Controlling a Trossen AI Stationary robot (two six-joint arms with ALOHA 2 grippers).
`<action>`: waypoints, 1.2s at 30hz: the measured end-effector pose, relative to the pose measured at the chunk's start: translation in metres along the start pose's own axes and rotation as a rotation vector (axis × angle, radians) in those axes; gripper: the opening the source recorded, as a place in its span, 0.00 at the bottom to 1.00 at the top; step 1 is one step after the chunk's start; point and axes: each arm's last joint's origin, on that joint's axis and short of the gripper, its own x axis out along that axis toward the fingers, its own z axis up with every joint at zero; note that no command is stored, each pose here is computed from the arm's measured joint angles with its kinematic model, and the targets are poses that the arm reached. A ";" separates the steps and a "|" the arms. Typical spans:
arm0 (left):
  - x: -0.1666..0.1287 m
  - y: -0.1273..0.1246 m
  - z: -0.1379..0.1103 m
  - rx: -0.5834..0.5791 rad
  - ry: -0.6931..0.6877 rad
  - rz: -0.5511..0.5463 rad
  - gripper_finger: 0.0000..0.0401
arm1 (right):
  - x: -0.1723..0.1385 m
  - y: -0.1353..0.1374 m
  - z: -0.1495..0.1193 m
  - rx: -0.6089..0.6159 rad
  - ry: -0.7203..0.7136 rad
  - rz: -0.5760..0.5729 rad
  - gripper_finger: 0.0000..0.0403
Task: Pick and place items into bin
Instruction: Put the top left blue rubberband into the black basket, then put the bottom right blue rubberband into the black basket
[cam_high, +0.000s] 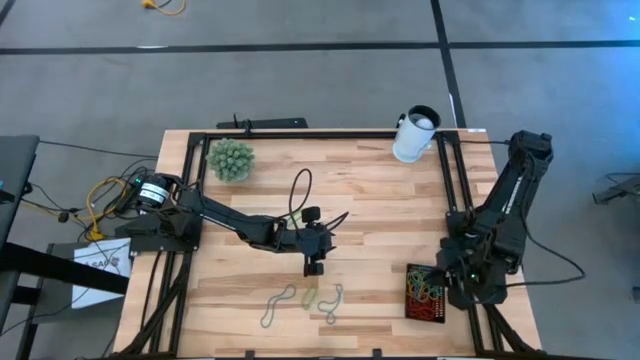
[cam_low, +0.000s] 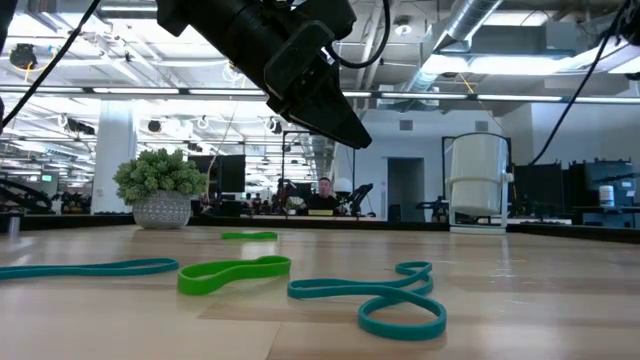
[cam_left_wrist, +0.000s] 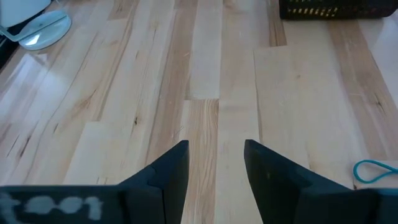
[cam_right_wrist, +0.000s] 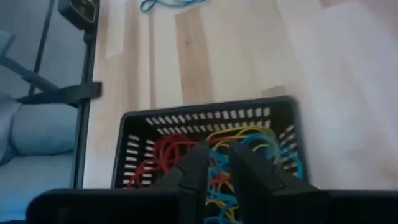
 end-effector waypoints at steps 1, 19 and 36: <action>0.000 0.000 0.000 -0.001 0.000 0.000 0.36 | 0.003 0.001 -0.002 -0.004 0.017 -0.002 0.15; -0.003 -0.006 -0.009 -0.097 0.107 -0.151 0.36 | 0.016 0.010 0.005 -0.155 -0.089 -0.005 0.16; -0.015 -0.075 -0.016 -0.334 0.078 -0.340 0.36 | 0.050 -0.007 0.045 -0.259 -0.395 -0.411 0.16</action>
